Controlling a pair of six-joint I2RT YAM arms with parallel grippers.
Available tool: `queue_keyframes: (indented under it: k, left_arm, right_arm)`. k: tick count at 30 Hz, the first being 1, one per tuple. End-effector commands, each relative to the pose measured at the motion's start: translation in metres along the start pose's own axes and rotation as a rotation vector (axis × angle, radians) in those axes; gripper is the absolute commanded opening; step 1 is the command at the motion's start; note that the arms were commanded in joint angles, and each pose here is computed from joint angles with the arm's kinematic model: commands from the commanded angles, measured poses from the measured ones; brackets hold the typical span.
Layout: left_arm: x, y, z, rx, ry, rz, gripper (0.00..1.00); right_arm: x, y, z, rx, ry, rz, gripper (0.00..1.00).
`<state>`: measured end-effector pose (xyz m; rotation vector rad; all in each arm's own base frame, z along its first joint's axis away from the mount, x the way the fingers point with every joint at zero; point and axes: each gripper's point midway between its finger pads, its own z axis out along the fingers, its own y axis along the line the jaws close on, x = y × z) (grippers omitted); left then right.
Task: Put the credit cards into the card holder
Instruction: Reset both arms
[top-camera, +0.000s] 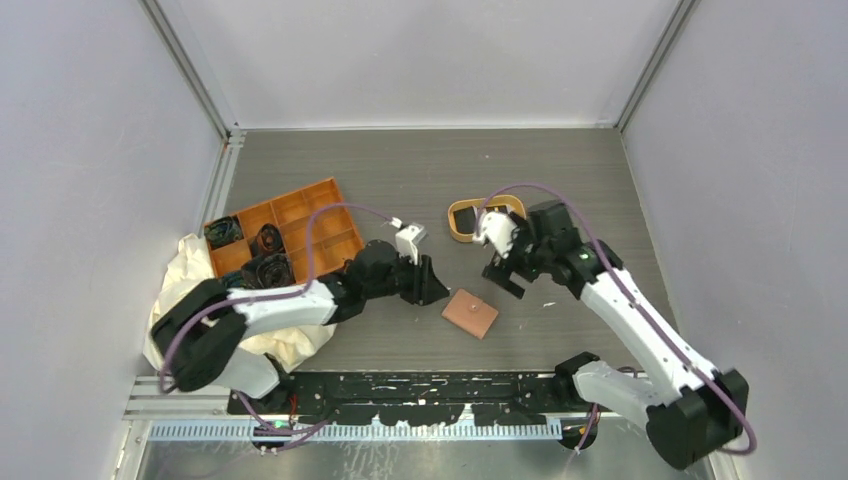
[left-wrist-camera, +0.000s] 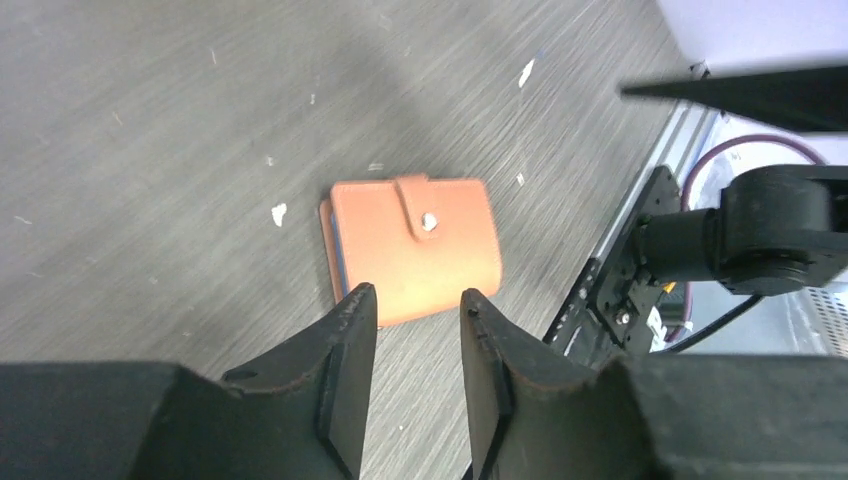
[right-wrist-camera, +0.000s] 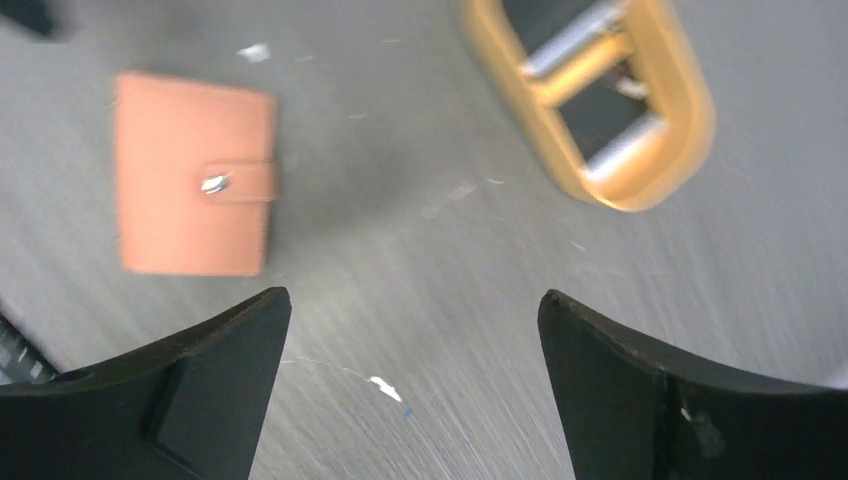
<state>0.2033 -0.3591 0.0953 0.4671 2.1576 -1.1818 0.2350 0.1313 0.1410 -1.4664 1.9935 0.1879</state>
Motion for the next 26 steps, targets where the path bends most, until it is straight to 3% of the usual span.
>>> queue_keyframes:
  k: [1,5,6,11,15,19,26]
  left_arm:
    - [-0.061,-0.009,-0.056,-0.15,-0.096,0.295,0.48]
    - [-0.107,-0.024,-0.119,-0.241,-0.262,0.356,0.96]
    - [-0.118,-0.031,-0.135,-0.232,-0.315,0.345,0.99]
    - [-0.146,-0.055,-0.197,-0.219,-0.417,0.32,1.0]
    - [-0.147,-0.065,-0.221,-0.242,-0.378,0.329,1.0]
    - [-0.142,-0.071,-0.234,-0.233,-0.352,0.335,1.0]
    - [-0.128,-0.061,-0.248,-0.279,-0.329,0.359,1.0]
  right_arm:
    - [-0.035,-0.085,-0.067,0.474,-0.249,0.299,1.0]
    - [-0.055,-0.114,-0.13,0.673,-0.423,0.571,0.99]
    - [-0.065,-0.112,-0.139,0.644,-0.436,0.59,1.0]
    - [-0.117,-0.088,-0.178,0.453,-0.601,0.618,0.99]
    - [-0.135,-0.096,-0.218,0.496,-0.722,0.818,0.99]
    - [-0.14,-0.091,-0.24,0.505,-0.757,0.842,1.0]
    - [-0.144,-0.084,-0.238,0.445,-0.758,0.843,1.0]
